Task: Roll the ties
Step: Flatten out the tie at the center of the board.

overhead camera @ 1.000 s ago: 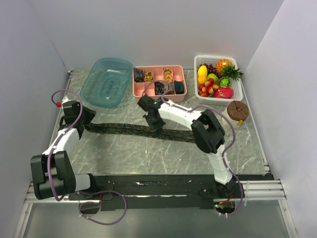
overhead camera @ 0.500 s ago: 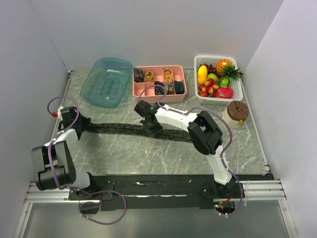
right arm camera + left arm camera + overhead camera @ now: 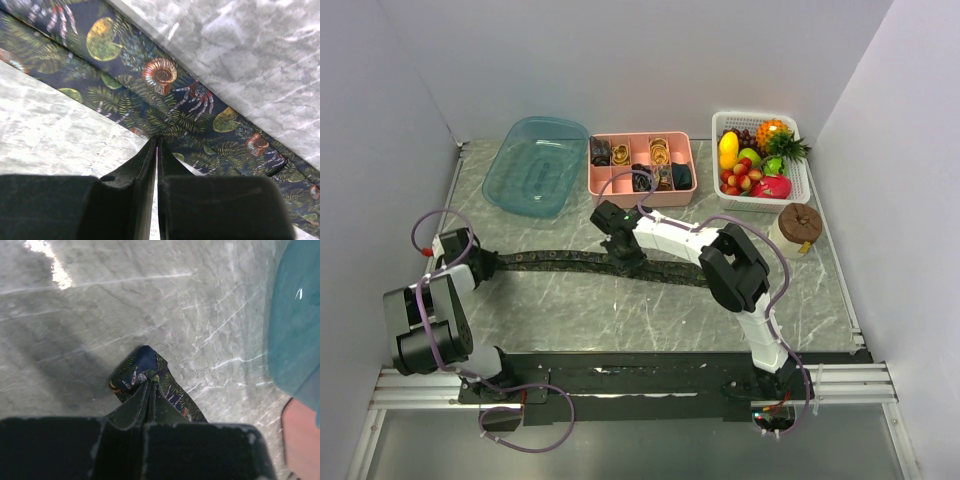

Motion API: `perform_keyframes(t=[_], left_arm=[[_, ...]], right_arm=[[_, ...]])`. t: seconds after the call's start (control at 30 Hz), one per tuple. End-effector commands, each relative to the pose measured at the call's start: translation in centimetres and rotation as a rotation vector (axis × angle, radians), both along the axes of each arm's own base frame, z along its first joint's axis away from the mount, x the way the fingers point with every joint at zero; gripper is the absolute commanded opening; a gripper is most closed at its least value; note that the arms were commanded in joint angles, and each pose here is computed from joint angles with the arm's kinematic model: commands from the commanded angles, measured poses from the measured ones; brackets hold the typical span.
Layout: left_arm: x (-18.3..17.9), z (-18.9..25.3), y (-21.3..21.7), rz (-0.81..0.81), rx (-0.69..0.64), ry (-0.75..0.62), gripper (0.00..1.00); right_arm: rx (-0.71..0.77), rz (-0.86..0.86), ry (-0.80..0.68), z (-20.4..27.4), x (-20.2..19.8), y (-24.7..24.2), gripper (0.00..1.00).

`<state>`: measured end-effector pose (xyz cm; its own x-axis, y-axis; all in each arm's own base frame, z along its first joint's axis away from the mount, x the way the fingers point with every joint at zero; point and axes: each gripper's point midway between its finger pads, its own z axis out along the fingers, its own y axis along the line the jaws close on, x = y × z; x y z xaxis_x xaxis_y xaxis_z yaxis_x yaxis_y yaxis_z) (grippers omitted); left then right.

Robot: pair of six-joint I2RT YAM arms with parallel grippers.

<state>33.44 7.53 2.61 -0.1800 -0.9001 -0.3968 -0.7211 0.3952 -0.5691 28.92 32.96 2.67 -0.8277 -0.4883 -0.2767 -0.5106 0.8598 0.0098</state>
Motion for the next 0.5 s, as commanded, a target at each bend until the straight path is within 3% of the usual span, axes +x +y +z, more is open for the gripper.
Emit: perform_keyframes(t=[0.0, 0.07, 0.27, 0.33, 0.47], left_arm=[[-1.3, -0.7, 0.6, 0.059, -0.006, 0.017, 0.01], [-1.6, -0.9, 0.6, 0.061, -0.001, 0.019, 0.01], [0.0, 2.6, 0.0, -0.038, 0.05, -0.14, 0.02], [0.4, 4.7, -0.3, -0.075, 0.08, -0.204, 0.08], [0.5, 7.9, -0.8, -0.127, 0.127, -0.271, 0.4]], right_arm=[[0.139, 0.01, -0.107, 4.7, 2.2, 2.5, 0.12], [0.157, 0.024, -0.127, 5.3, 2.6, 3.0, 0.14], [0.174, 0.054, -0.193, 6.5, 3.7, 3.6, 0.48], [0.177, 0.068, -0.222, 6.9, 4.0, 3.8, 0.53], [0.196, 0.114, -0.274, 7.5, 4.2, 4.9, 0.66]])
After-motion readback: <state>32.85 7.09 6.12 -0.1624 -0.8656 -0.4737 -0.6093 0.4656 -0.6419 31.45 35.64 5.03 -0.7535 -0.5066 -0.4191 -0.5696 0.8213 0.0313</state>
